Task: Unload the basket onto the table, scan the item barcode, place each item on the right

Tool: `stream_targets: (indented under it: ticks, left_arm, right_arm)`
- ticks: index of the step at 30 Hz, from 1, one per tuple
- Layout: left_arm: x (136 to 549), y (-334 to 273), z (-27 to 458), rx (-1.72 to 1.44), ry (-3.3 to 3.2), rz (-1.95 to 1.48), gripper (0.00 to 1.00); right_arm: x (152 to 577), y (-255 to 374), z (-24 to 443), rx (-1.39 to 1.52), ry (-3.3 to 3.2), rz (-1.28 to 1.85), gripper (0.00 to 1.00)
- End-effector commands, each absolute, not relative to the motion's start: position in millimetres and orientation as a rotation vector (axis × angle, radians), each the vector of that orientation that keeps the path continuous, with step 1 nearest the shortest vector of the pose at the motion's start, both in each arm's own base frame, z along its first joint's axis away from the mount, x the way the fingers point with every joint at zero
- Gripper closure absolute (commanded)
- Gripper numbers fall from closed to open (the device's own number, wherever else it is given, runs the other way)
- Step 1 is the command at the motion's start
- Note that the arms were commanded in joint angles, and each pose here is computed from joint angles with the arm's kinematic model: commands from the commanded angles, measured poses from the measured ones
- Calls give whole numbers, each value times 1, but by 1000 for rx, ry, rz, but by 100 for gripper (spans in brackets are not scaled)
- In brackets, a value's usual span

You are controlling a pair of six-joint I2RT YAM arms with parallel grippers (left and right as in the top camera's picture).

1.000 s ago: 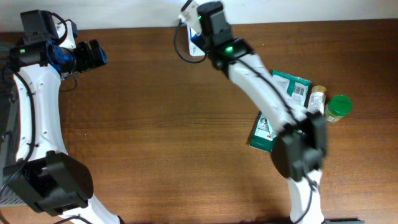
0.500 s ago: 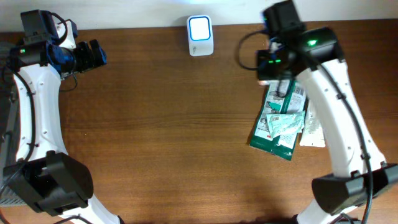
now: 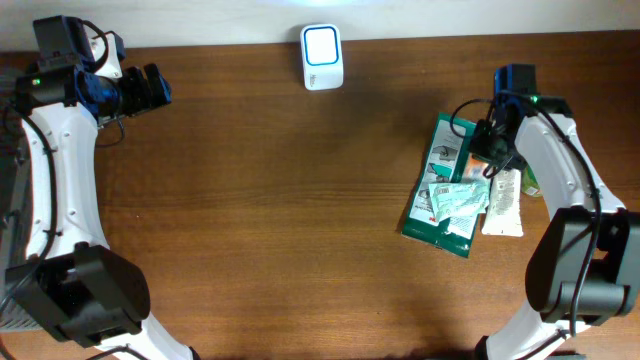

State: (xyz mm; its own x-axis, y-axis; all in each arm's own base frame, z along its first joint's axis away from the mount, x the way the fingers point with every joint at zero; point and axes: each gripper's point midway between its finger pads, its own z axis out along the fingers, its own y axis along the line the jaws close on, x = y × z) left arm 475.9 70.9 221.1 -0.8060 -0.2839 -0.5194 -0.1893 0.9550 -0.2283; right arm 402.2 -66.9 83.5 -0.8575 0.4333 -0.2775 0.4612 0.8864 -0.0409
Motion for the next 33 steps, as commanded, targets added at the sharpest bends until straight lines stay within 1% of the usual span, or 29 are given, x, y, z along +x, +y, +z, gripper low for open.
stream_targets:
  ticks: [1, 3, 5, 7, 8, 10, 11, 13, 16, 17, 18, 22, 23, 26, 33]
  left_arm:
    - [477, 71, 217, -344, 2539, -230, 1]
    - [476, 71, 217, -344, 2539, -230, 1]
    - [477, 71, 217, -344, 2539, -230, 1]
    - [477, 71, 217, -344, 2539, -230, 1]
    - [477, 71, 217, -344, 2539, -230, 1]
    - [476, 71, 217, -344, 2539, -230, 1]
    - [476, 71, 217, -344, 2539, -230, 1]
    - [477, 71, 217, -344, 2539, -230, 1]
    - [476, 71, 217, -344, 2539, -230, 1]
    - [477, 71, 217, -344, 2539, -230, 1]
    - [476, 71, 217, -344, 2539, -230, 1]
    - [477, 71, 217, -344, 2539, -230, 1]
    - [477, 71, 217, -344, 2539, -230, 1]
    - [477, 71, 217, -344, 2539, -230, 1]
    - [476, 71, 217, -344, 2539, -230, 1]
  right_arm:
    - [398, -72, 80, 689, 2800, -154, 57]
    - [398, -69, 96, 685, 2797, -122, 56]
    - [401, -64, 121, 626, 2785, -74, 55]
    - [401, -56, 165, 564, 2745, -11, 51]
    - [397, -52, 193, 523, 2718, 17, 49]
    - [385, -47, 232, 484, 2675, 40, 43]
    - [372, -45, 259, 477, 2640, 41, 41]
    - [348, -42, 293, 468, 2586, 45, 40]
    - [310, -38, 332, 453, 2503, 50, 34]
    - [298, -36, 342, 449, 2478, 51, 30]
    - [282, -34, 353, 443, 2446, 53, 23]
    - [228, -28, 381, 426, 2352, 58, 4]
    - [215, -26, 385, 423, 2335, 59, 1]
    - [179, -22, 396, 413, 2276, 62, 2]
    - [143, -17, 412, 392, 2165, 67, 2]
